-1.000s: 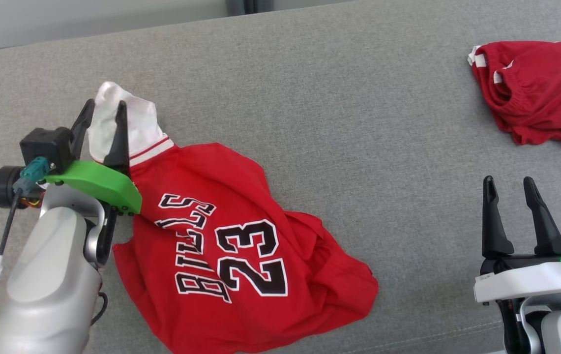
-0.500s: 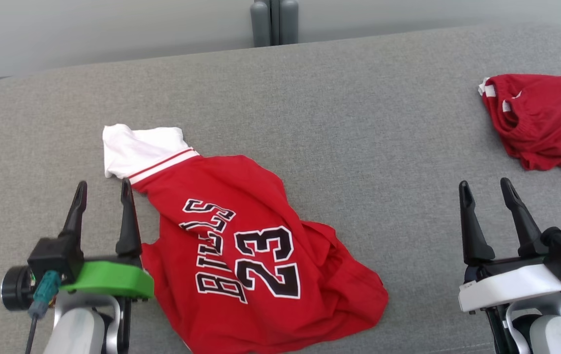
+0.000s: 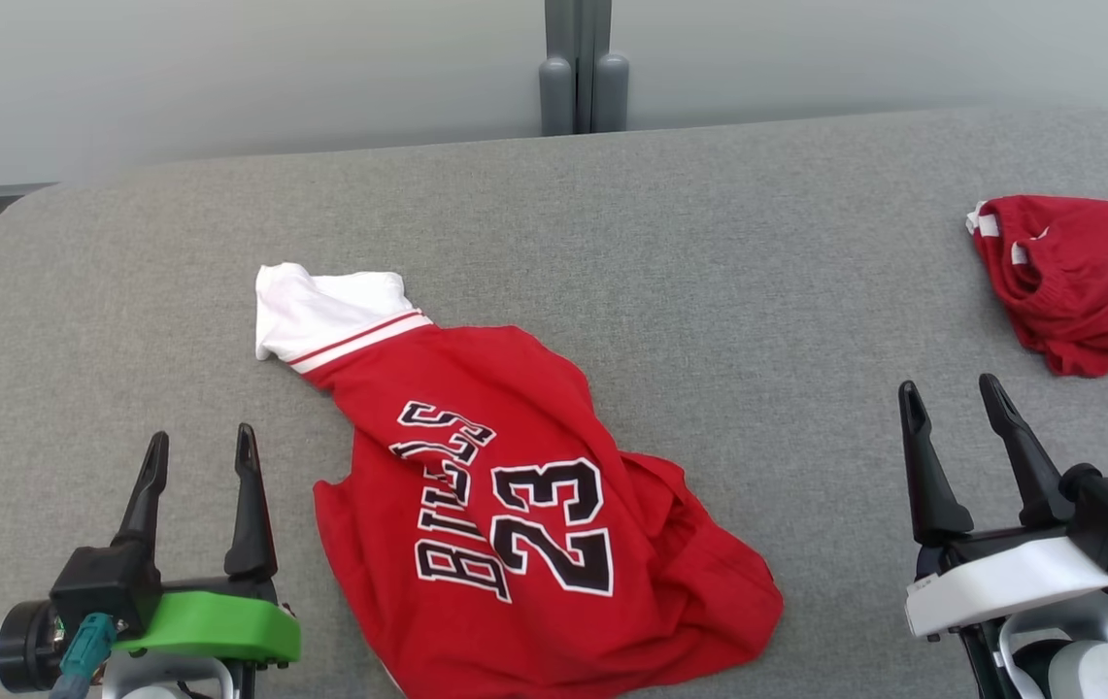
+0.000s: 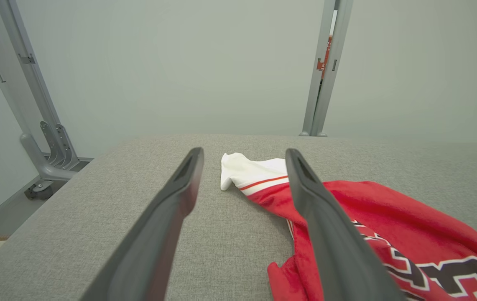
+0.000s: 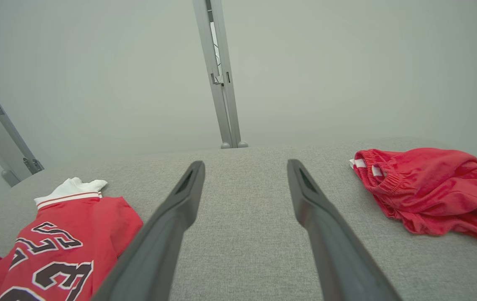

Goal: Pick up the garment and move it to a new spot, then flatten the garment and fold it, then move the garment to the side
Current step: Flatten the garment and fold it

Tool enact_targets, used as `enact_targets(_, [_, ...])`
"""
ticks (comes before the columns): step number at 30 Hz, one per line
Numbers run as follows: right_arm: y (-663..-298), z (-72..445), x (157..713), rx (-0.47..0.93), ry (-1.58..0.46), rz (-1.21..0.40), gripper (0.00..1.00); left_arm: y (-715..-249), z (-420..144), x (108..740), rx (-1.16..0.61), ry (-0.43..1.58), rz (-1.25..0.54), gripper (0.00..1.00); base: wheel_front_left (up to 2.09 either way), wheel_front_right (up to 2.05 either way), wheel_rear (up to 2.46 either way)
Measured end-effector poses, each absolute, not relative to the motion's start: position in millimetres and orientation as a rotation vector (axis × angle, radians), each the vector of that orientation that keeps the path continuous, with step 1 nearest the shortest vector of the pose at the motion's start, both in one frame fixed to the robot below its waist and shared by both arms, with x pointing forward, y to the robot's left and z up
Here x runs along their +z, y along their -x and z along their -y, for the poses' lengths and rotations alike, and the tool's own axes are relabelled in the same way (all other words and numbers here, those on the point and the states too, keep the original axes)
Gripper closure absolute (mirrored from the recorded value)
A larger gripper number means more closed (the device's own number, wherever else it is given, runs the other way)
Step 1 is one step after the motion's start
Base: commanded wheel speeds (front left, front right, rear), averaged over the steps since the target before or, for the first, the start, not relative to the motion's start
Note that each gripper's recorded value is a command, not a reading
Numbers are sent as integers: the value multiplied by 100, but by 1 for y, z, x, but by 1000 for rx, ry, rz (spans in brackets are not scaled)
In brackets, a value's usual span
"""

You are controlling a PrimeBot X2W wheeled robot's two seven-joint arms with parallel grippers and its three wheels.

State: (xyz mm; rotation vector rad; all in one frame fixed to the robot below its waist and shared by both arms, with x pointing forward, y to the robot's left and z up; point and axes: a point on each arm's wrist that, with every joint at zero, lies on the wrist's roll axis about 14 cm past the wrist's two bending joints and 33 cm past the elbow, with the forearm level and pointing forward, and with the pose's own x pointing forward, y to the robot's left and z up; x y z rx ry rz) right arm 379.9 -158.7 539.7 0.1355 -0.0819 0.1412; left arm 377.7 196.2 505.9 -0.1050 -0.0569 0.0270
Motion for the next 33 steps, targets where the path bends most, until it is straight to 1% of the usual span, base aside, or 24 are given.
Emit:
enact_targets(5, [-378,161,536,135,-135,67,0,-377,-194,504,17,102,48,0,0,0,0])
enact_targets(9, [-379,155,524,150,-138,22,0,-378,-193,503,12,100,43,0,0,0,0])
enact_targets(12, [-378,137,504,203,-146,-53,0,-381,-192,503,11,100,43,0,0,0,0])
enact_targets(17, [-370,90,459,338,-185,-214,0,-391,-189,503,10,113,49,0,0,0,0])
enact_targets(25, [-386,45,419,469,-198,-331,0,-402,-193,497,24,118,40,0,0,0,0])
enact_targets(26, [-389,41,414,478,-198,-347,13,-403,-194,496,27,120,38,0,0,0,0])
enact_targets(27, [-392,39,410,484,-200,-360,54,-404,-195,495,31,123,37,0,0,0,0])
enact_targets(28, [-394,36,407,490,-201,-365,100,-405,-196,495,36,123,37,0,0,0,0])
enact_targets(33, [-416,38,410,491,-202,-322,100,-404,-204,491,63,117,28,0,0,0,0])
